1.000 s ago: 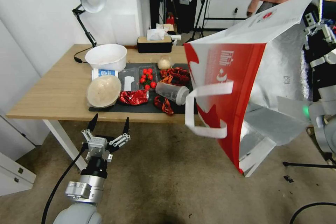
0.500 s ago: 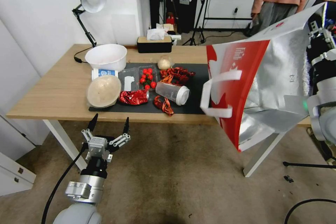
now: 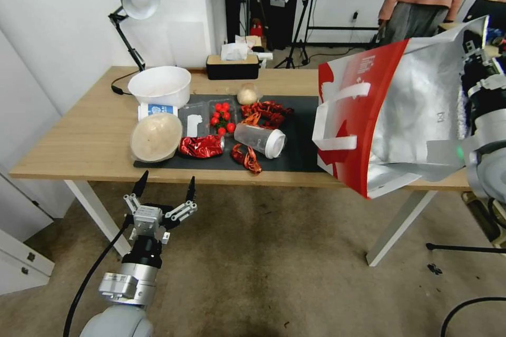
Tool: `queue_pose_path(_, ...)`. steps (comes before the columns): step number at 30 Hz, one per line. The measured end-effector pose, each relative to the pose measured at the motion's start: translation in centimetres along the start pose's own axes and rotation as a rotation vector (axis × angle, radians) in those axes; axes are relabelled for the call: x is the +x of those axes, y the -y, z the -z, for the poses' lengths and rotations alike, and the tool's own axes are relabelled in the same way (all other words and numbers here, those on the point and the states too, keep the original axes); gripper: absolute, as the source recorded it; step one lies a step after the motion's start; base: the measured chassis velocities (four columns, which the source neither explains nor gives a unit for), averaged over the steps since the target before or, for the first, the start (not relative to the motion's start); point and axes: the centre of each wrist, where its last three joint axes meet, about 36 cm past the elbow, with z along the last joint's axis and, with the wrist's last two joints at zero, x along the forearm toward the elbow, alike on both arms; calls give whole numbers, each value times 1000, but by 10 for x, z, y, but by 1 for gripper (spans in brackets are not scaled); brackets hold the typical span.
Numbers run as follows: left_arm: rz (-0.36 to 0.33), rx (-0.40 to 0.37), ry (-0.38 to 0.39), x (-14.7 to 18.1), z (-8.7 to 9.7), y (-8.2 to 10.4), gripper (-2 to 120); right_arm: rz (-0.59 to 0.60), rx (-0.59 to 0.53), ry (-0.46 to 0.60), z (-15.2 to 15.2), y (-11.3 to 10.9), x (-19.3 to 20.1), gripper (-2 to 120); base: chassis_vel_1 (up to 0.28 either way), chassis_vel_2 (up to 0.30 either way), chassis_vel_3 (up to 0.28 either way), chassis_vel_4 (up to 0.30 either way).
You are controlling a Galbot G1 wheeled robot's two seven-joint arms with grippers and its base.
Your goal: Pick up the food delivery bag from the floor and place it on the table.
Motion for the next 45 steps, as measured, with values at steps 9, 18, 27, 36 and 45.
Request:
queue_pose_path(9, -4, 2, -2, -1, -2, 1, 100, -29, 58, -34, 2, 11, -17, 4, 0, 0, 0, 0)
queue_pose_path(18, -6, 2, -2, 0, -2, 1, 100, -24, 93, -45, 5, 20, -33, 37, 0, 0, 0, 0)
queue_pose_path(27, 0, 3, 3, 0, -2, 0, 100, -1, 95, -55, 2, 21, -34, 69, 0, 0, 0, 0)
queue_pose_path(36, 5, 5, 7, 0, -1, 0, 100, 26, 101, -66, 0, 22, -28, 99, 0, 0, 0, 0)
queue_pose_path(45, 20, 26, 9, 0, 0, 2, 100, 115, 201, -71, 3, 19, -3, 100, 0, 0, 0, 0)
